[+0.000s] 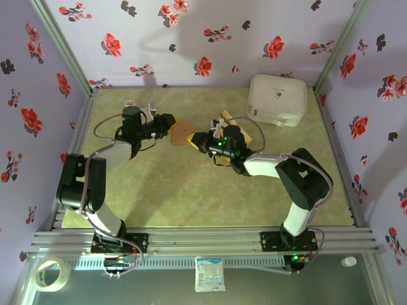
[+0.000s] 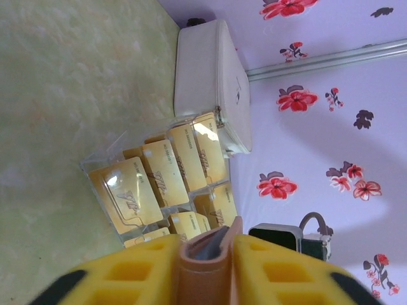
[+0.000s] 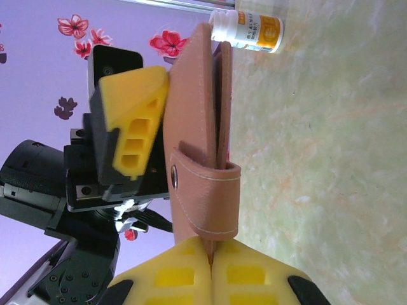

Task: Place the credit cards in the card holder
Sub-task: Pass the card holder, then open the button on the card holder.

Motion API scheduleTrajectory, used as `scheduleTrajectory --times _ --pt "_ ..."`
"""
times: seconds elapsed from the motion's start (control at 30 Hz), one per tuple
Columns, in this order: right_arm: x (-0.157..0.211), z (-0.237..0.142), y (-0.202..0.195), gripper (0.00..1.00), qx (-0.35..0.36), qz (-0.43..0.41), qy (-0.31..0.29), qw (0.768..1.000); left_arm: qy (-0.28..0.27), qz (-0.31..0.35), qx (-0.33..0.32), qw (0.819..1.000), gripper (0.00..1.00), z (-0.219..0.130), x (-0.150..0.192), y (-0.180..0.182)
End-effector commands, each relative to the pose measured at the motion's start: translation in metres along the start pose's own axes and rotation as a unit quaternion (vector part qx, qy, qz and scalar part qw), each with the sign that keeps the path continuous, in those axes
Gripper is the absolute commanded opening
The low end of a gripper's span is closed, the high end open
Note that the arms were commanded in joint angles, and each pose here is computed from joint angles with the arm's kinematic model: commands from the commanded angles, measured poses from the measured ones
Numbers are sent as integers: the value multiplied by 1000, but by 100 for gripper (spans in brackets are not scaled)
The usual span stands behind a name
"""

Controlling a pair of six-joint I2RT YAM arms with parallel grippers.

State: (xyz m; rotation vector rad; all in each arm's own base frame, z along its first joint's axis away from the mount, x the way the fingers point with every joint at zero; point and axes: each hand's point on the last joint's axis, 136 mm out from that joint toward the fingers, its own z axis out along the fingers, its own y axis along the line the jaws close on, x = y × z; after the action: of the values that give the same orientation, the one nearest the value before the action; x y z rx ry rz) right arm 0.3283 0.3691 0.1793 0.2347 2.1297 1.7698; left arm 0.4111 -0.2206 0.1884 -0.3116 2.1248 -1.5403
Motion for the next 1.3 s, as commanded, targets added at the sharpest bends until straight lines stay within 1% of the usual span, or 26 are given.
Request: scheduleTrajectory --times 0.0,0.03,0.07,0.13,0.17,0.23,0.3,0.37,0.43,0.47,0.6,0.83,1.07,1.27 --pt "-3 4 16 0 -24 -10 -4 1000 13 12 18 1000 15 2 7 -8" --pt "-3 3 16 2 -24 -10 -4 1000 13 12 19 1000 11 2 8 -9" --pt "-2 3 16 9 -22 -11 -5 1000 14 13 19 1000 7 3 8 -9" --pt "-1 1 16 26 -16 -16 -3 1000 12 16 20 1000 1 2 7 -11" --pt "-1 -2 15 33 -9 -21 -4 1000 13 20 19 1000 0 1 8 -12" --pt "-1 -10 8 43 21 -37 -6 999 17 32 14 999 0 0 9 -13" --pt "-3 -24 1 49 70 -66 -14 995 19 45 5 999 0 -3 11 -14" --pt "-6 -41 -11 56 144 -105 -21 984 17 54 -9 998 0 -7 12 -12" --pt "-10 -58 -19 60 222 -149 -19 963 16 64 -17 998 0 -9 14 -13" --pt "-12 -64 -19 62 248 -172 -19 953 15 67 -22 997 0 -10 15 -12" --pt "-17 -70 -15 66 304 -215 -11 928 10 80 -33 996 0 -8 20 -14" --pt "-8 -39 -3 69 333 -273 10 902 -15 75 -43 996 0 -10 21 -18" --pt "-6 -11 0 68 326 -284 18 901 -21 70 -43 996 0 -12 23 -21" --pt "-10 3 0 68 325 -287 16 901 -18 69 -45 996 0 -11 26 -20"
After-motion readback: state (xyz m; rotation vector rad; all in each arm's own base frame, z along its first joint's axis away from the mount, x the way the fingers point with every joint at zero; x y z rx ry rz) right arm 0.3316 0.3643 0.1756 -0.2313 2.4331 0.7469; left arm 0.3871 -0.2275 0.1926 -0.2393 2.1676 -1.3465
